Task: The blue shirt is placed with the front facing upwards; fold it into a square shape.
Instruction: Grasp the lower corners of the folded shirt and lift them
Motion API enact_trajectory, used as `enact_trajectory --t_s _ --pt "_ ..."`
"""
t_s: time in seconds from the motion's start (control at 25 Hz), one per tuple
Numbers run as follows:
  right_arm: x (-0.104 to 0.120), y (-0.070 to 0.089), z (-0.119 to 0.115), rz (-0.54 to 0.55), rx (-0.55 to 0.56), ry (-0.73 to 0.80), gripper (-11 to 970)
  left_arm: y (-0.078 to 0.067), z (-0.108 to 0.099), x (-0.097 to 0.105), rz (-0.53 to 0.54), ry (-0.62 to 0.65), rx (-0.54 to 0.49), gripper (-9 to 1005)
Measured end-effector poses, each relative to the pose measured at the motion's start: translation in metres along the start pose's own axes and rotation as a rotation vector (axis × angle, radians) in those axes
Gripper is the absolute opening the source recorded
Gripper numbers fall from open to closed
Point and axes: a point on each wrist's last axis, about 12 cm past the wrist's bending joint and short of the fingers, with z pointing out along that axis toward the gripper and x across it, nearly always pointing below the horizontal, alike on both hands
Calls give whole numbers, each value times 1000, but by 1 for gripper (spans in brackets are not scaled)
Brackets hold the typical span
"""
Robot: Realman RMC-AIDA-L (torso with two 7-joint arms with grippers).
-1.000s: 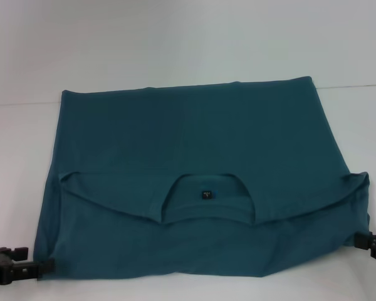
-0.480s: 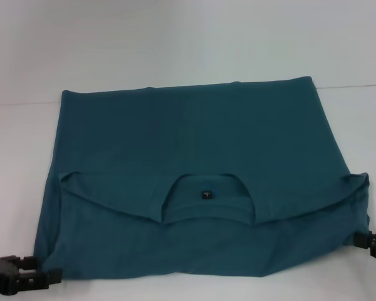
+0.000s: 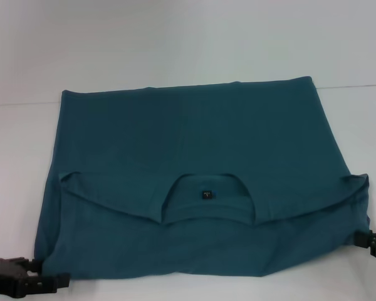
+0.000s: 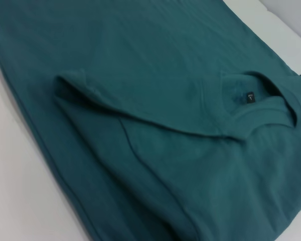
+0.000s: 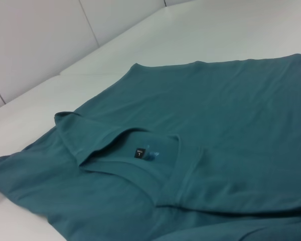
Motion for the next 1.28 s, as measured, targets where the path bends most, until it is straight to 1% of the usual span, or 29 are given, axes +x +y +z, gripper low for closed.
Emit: enact_trajectory --t_s 0.28,0.52,0.76,0.88,1.08,1.28 --pt "0 -1 0 0 5 3 53 1 1 -3 4 0 -11 881" --pt "1 -1 0 1 7 4 54 6 1 -2 -10 9 -32 871" --pt "1 -1 0 1 8 4 54 6 3 -1 -2 36 -28 681" --pt "1 -1 0 0 8 4 54 6 3 0 0 43 -27 454" --pt "0 -1 0 -1 7 3 54 6 2 -1 1 34 -30 211" --pt "-3 -2 1 -4 8 -1 54 6 2 -4 9 16 -31 42"
